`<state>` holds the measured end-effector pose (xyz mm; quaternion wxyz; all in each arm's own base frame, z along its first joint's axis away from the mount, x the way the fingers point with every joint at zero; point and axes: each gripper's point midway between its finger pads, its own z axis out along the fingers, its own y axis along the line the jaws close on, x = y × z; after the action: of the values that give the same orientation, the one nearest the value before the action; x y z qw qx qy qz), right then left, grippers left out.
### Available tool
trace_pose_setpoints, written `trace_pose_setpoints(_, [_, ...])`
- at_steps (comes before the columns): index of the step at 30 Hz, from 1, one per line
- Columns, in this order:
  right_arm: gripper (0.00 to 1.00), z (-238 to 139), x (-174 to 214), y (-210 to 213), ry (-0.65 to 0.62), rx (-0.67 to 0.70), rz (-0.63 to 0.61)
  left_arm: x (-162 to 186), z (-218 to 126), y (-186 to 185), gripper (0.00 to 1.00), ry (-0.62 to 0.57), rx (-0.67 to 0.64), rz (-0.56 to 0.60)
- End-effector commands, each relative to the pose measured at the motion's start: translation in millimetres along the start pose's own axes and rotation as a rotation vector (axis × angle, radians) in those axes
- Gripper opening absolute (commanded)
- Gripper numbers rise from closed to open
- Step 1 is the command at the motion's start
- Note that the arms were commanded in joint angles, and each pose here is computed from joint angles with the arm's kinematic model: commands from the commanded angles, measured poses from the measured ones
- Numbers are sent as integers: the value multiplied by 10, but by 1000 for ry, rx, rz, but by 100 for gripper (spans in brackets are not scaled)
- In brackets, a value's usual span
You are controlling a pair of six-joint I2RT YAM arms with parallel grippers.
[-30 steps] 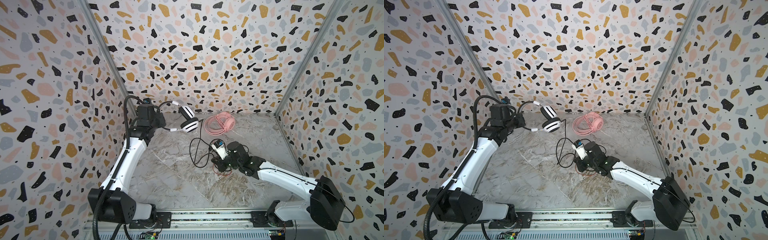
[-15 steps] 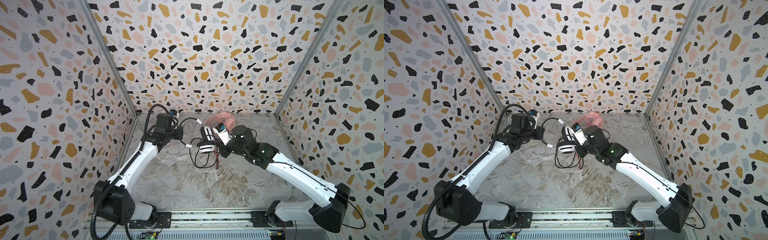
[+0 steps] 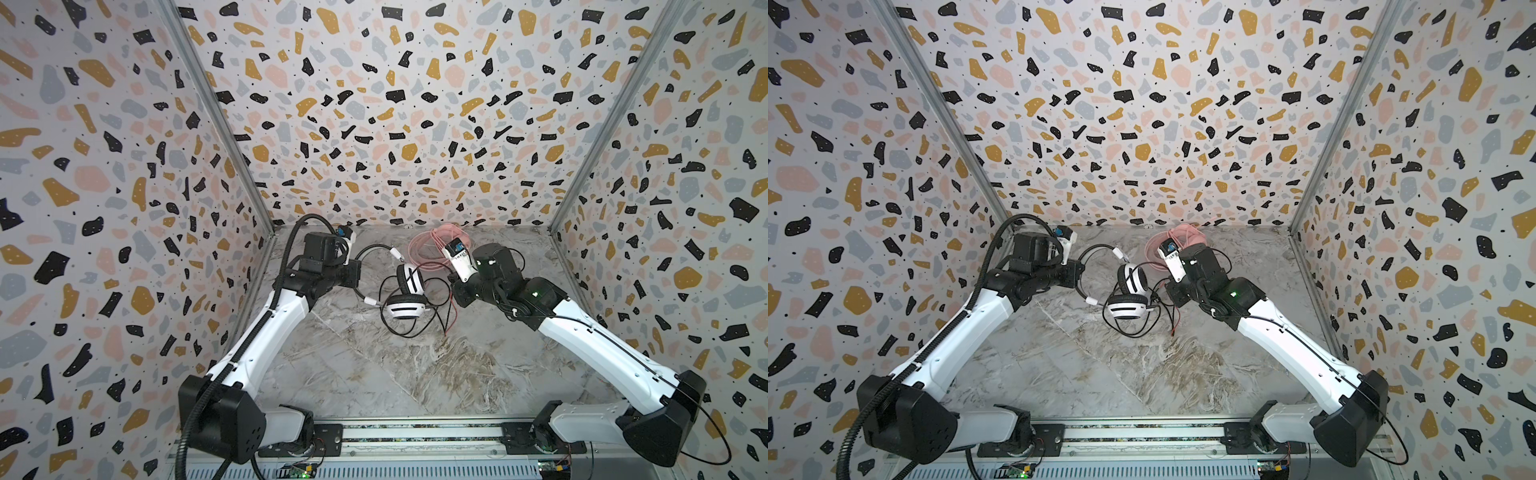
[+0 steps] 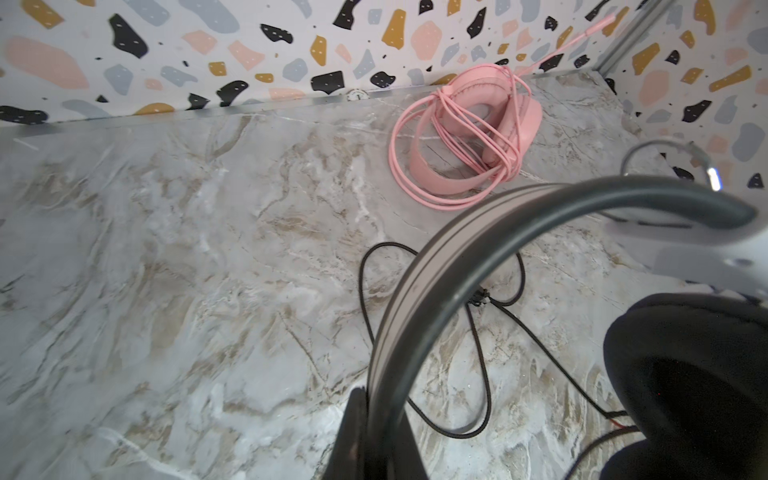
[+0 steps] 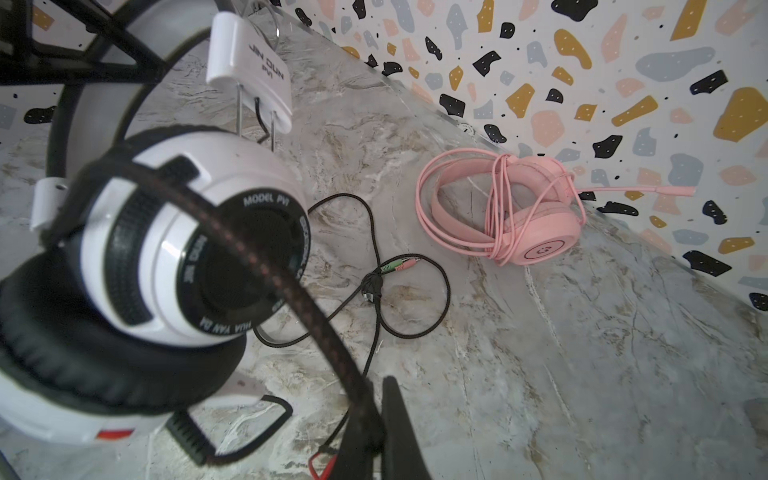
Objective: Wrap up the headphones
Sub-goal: 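Raise the white headset with the left gripper while right gripper holds cable below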
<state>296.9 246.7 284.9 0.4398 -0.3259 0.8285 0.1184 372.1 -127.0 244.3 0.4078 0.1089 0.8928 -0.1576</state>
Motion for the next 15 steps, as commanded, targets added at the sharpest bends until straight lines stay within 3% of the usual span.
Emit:
trace_pose_setpoints(1, [0,-246,-154,22,-51,-24,24,-247,-168,90,0,-114,-47,-17])
trace_pose_setpoints(8, [0,-40,-74,-65,-18,32,8,-129,-163,-338,0,-78,205,40])
trace_pose_setpoints(15, [0,148,-200,-219,-65,51,16,152,-138,-664,0,29,365,76])
